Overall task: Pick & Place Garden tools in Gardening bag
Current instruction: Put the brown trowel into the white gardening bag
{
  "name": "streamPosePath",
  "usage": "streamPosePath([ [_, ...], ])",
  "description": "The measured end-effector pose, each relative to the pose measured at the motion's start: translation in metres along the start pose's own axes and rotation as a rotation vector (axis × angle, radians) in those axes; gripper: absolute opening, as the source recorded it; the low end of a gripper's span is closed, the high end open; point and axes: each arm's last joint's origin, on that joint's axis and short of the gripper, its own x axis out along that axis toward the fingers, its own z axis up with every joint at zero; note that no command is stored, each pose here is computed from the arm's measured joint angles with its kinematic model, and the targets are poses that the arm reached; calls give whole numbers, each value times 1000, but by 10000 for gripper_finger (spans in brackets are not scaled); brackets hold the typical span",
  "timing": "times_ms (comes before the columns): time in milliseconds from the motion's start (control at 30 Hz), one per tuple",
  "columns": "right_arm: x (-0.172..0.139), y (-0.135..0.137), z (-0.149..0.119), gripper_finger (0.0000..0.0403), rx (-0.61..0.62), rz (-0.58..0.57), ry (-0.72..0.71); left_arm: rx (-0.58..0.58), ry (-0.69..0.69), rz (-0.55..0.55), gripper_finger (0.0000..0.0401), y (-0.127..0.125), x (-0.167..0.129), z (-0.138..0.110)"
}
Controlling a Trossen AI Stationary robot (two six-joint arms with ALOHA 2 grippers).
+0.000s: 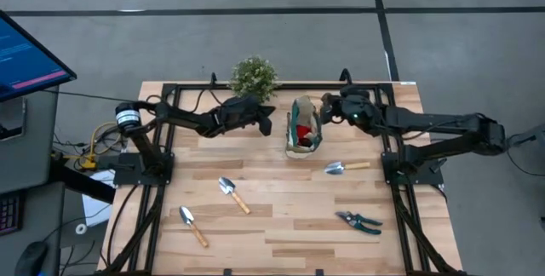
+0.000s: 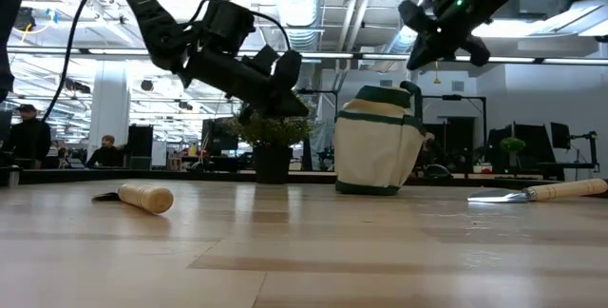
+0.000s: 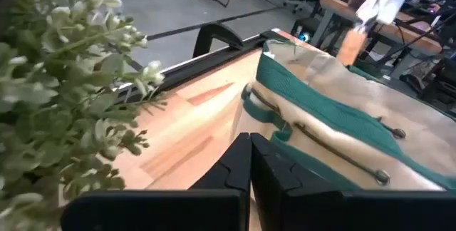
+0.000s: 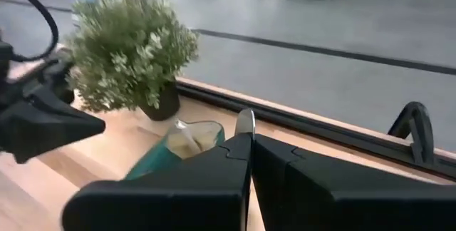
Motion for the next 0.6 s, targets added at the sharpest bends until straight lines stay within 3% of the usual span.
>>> streamPosePath([
  [300,15,6,-4,0,-98,-5,9,-3,-6,-2,5,-2,6,3],
  [600,-3,-1,17,0,-106,43,-110,-3,-1,0,5,-2,6,2],
])
